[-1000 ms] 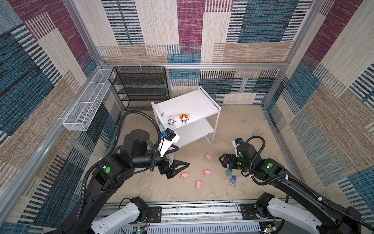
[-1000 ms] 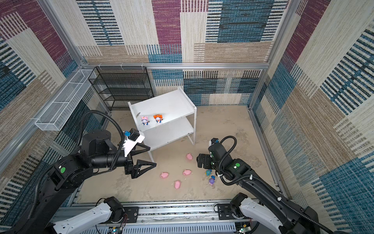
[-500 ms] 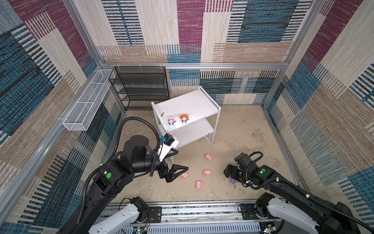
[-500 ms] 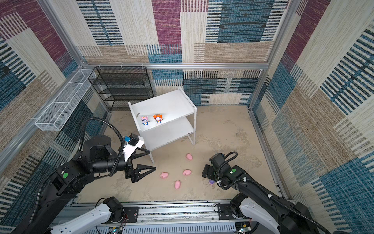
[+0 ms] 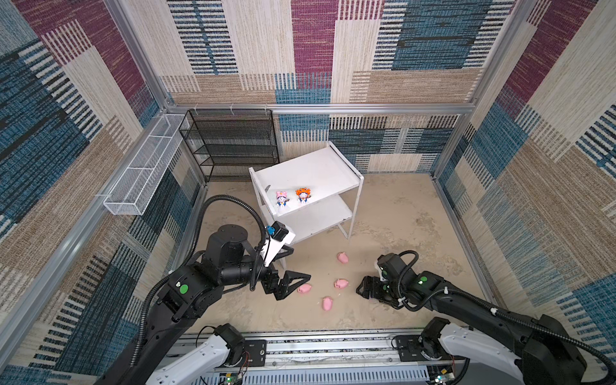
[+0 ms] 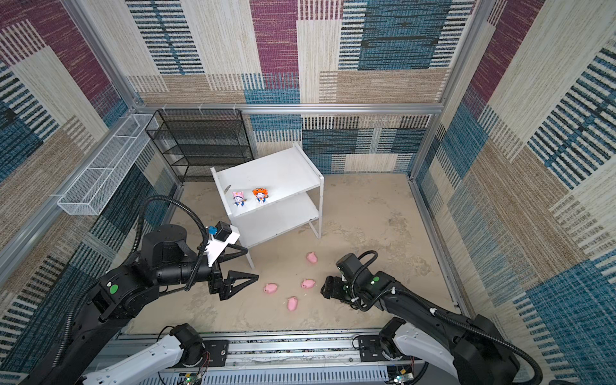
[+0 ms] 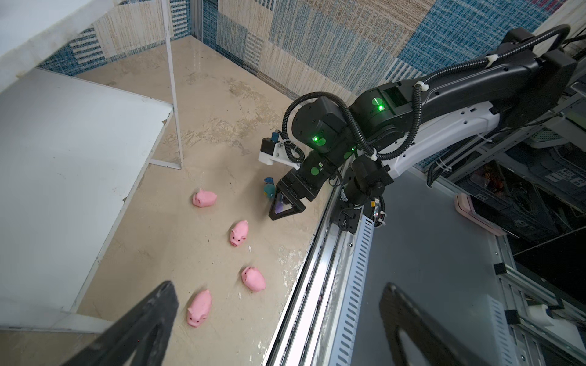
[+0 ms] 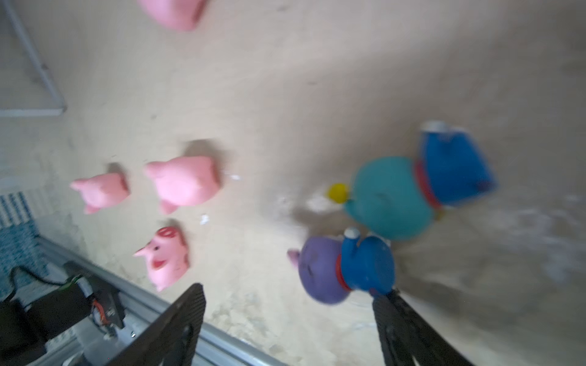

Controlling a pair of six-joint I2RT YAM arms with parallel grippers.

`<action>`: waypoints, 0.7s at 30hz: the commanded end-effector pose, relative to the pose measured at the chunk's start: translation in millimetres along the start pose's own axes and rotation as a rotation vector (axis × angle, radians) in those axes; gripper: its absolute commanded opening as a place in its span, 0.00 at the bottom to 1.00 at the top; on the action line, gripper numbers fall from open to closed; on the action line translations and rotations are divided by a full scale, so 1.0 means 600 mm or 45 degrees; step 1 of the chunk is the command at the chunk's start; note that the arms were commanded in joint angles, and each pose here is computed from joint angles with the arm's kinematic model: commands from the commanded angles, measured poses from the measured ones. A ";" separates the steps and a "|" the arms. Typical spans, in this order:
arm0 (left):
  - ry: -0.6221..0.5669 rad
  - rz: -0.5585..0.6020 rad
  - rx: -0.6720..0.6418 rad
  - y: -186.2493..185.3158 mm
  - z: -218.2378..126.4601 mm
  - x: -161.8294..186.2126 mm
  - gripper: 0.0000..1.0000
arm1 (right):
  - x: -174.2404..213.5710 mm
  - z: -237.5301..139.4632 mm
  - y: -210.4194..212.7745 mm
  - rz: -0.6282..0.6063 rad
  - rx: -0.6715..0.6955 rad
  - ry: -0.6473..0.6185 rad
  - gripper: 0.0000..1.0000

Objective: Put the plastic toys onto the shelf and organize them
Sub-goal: 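Lower the right gripper and close it on the purple blue-hatted figure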

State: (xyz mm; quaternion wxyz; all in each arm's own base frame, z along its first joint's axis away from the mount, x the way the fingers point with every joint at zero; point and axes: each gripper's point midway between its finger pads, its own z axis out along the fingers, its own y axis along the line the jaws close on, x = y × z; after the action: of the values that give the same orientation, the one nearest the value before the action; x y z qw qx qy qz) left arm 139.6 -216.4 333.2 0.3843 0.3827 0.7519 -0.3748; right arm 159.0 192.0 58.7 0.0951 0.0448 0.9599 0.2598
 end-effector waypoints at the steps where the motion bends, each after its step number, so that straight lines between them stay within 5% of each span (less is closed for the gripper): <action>1: -0.037 0.031 -0.007 0.003 0.003 -0.011 1.00 | -0.011 -0.005 0.058 -0.115 -0.112 -0.003 0.86; 10: -0.039 0.036 -0.014 0.006 0.006 -0.009 0.99 | -0.047 -0.012 0.041 -0.338 0.037 -0.119 0.80; 21: -0.048 0.029 -0.022 0.008 0.005 -0.010 0.99 | -0.050 0.050 0.064 -0.518 -0.027 -0.013 0.80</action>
State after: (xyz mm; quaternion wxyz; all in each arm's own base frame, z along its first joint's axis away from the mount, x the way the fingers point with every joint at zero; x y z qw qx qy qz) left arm 143.2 -218.4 330.8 0.3913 0.3822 0.7488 -0.3743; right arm 191.7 223.2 53.1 0.1399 -0.1163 0.9576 0.2233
